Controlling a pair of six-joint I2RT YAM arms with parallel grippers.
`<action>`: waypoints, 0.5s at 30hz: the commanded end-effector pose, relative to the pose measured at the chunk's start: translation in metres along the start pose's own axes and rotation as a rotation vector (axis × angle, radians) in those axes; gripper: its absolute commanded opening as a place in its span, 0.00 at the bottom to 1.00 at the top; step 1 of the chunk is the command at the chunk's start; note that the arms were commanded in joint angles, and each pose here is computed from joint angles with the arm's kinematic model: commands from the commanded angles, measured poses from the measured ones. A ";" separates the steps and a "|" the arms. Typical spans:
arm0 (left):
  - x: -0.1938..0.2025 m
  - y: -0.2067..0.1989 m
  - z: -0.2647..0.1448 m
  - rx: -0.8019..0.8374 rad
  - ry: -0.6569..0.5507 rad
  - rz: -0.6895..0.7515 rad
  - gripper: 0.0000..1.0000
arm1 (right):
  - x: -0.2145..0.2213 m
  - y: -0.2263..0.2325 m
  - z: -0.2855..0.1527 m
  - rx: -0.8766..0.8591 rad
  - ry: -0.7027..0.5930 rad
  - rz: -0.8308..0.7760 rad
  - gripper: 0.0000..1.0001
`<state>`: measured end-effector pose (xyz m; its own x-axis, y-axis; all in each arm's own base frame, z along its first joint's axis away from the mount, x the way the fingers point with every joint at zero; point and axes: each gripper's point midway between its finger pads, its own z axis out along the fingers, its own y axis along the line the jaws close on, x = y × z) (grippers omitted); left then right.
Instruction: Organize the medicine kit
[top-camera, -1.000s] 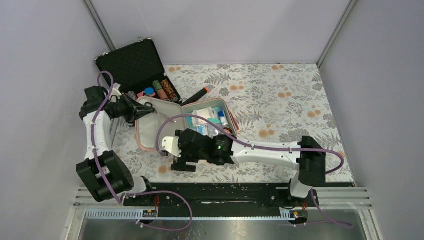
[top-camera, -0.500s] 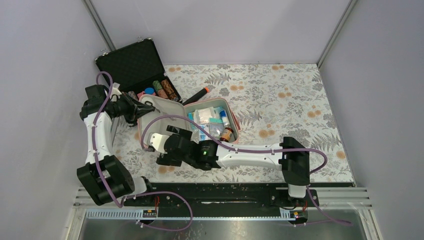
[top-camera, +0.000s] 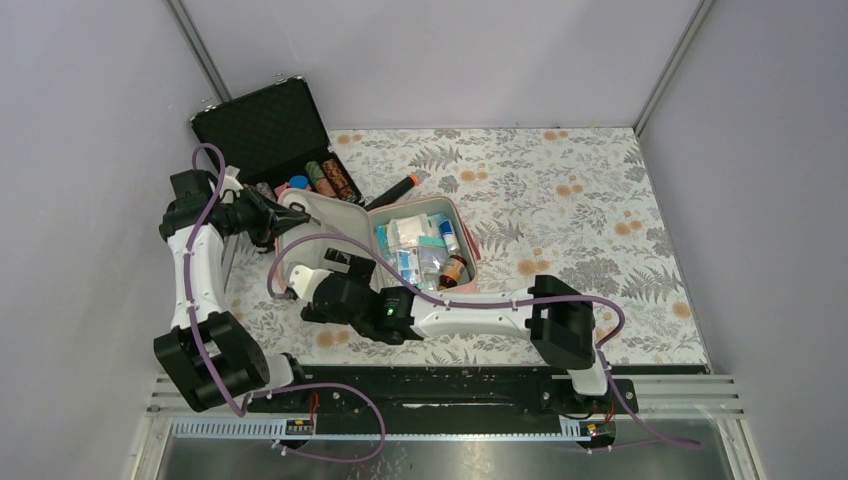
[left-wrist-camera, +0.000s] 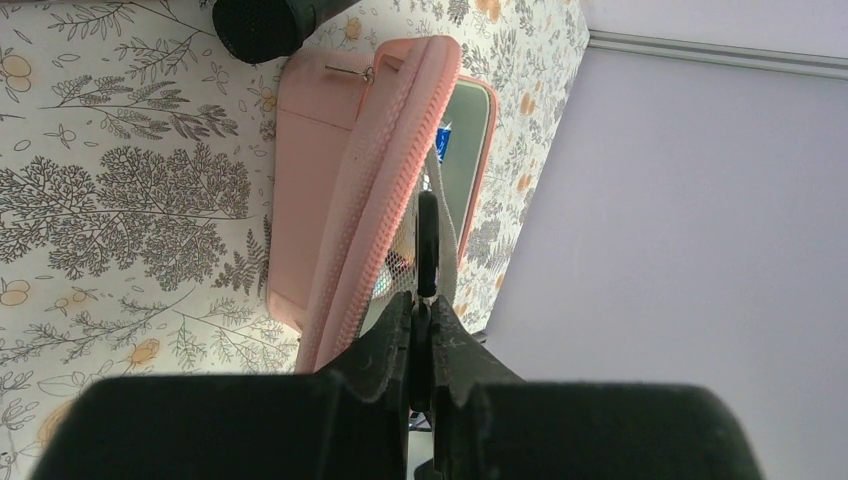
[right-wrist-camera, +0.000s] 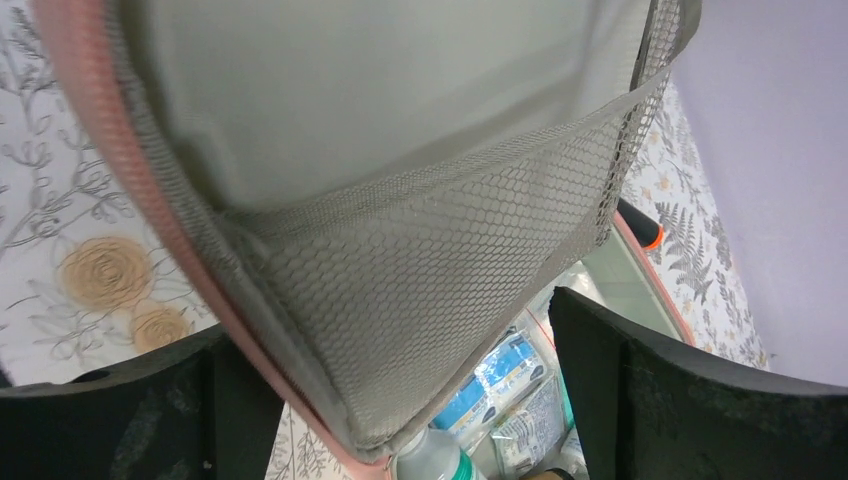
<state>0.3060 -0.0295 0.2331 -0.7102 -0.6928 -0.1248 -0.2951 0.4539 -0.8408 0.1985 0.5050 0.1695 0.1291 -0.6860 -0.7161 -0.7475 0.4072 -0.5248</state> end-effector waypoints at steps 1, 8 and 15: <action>0.007 -0.029 -0.017 0.055 -0.008 0.069 0.01 | -0.023 -0.033 -0.005 0.181 -0.077 0.040 1.00; 0.008 -0.011 -0.024 -0.082 -0.009 0.173 0.03 | -0.031 -0.052 -0.020 0.229 -0.114 0.037 0.99; 0.020 -0.022 -0.019 -0.078 0.041 0.256 0.24 | -0.028 -0.049 -0.018 0.221 -0.110 0.040 0.99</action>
<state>0.2884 -0.0378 0.2430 -0.7822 -0.5796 -0.2285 -0.2198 0.5999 -0.7693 0.2152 0.4975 0.1757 0.1765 -0.6889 -0.7030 -0.6411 0.4614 -0.6132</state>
